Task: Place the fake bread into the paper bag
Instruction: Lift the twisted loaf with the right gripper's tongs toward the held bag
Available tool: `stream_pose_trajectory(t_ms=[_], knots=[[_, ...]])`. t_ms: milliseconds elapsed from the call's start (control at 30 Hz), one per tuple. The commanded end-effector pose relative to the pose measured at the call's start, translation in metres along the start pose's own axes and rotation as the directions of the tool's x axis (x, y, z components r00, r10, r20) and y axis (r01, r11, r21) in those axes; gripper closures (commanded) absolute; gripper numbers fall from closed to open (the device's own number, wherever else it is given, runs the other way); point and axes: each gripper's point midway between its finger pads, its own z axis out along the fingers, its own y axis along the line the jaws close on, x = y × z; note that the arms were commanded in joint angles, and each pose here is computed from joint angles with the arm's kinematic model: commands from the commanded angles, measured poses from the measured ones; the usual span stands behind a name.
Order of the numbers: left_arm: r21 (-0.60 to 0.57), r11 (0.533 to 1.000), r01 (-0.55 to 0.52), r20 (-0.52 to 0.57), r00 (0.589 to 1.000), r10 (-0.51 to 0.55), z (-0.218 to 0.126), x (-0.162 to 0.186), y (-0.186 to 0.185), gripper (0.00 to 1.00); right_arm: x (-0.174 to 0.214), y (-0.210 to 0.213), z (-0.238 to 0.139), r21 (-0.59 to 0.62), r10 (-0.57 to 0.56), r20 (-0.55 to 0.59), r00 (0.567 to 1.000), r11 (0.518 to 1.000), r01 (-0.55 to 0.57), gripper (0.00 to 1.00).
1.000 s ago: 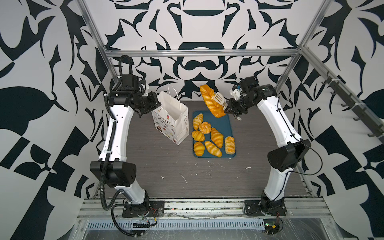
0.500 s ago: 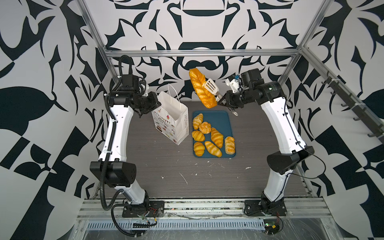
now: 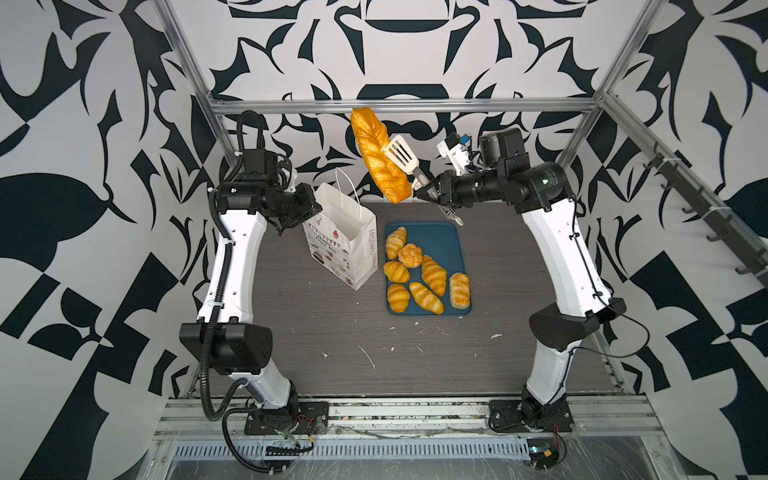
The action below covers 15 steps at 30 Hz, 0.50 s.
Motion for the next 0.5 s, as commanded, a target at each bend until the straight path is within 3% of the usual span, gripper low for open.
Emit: stream_pose_trajectory(t_ms=[0,467], knots=[[-0.006,1.0,0.019,-0.015,1.0,-0.019,-0.01,0.009,0.001,1.0,-0.022,0.045,-0.008,-0.138,-0.086,0.099,0.991,0.985,0.099,0.76],[-0.006,0.999,0.045,-0.007,0.999,-0.045,-0.016,0.015,0.009,1.0,-0.01,0.093,0.038,-0.337,-0.073,0.035,0.997,0.938,0.081,0.76]])
